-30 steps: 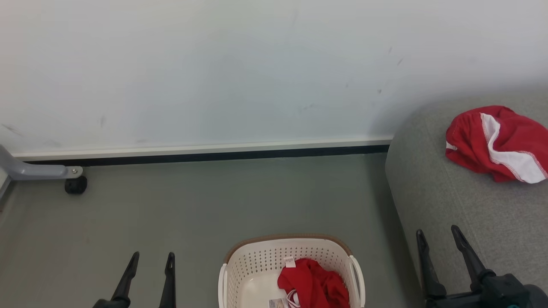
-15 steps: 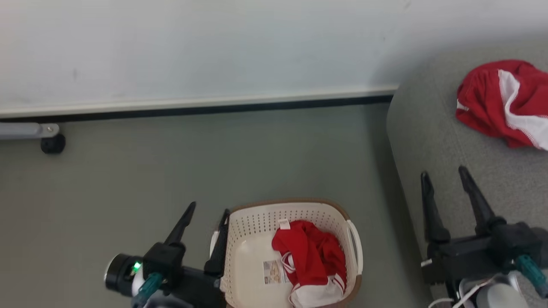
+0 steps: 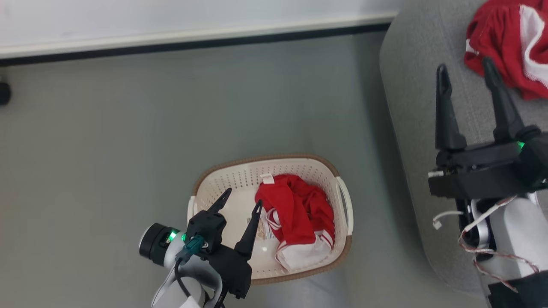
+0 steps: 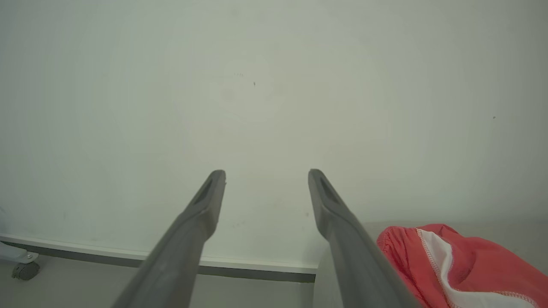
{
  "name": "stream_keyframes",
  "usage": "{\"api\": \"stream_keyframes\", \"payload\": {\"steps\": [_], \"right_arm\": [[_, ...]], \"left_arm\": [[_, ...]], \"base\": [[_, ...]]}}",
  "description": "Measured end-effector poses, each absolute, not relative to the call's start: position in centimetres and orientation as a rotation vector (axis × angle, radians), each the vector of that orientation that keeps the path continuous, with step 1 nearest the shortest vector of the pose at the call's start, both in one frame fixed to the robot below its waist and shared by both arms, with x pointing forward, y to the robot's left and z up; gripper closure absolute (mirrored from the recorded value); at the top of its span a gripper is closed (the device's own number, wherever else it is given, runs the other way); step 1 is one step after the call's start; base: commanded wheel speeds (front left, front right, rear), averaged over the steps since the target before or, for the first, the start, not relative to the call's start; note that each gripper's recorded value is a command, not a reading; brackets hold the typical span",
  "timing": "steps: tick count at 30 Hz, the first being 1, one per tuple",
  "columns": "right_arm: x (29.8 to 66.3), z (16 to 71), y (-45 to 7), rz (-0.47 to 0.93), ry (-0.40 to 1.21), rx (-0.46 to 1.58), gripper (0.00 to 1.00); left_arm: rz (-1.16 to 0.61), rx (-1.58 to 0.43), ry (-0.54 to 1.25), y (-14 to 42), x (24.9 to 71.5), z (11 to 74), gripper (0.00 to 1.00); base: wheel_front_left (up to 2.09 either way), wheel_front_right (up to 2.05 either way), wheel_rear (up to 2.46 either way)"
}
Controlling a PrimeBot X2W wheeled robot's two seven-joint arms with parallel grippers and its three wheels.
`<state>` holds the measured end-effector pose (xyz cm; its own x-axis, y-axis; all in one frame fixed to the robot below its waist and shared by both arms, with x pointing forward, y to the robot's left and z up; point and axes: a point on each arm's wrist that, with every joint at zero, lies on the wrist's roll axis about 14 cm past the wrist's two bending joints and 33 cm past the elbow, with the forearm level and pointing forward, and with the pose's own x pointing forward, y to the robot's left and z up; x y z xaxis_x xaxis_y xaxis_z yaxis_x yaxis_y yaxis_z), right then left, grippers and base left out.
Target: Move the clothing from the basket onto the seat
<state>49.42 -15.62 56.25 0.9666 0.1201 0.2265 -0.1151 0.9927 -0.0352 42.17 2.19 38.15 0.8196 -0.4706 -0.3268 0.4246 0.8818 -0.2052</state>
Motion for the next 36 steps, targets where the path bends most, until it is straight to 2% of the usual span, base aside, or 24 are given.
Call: {"api": "stream_keyframes", "payload": {"steps": [14, 36], "right_arm": [[55.0, 54.2, -15.4, 0.147, -0.232, -0.043, 0.00], [59.7, 45.1, -17.3, 0.115, -0.144, -0.076, 0.00]], "left_arm": [[-0.615, -0.129, 0.664, -2.0, 41.1, 28.3, 0.00], [-0.817, -0.171, 0.856, -8.5, 42.0, 17.6, 0.00]], "base": [[0.00, 0.00, 0.00], [0.00, 0.00, 0.00]]}}
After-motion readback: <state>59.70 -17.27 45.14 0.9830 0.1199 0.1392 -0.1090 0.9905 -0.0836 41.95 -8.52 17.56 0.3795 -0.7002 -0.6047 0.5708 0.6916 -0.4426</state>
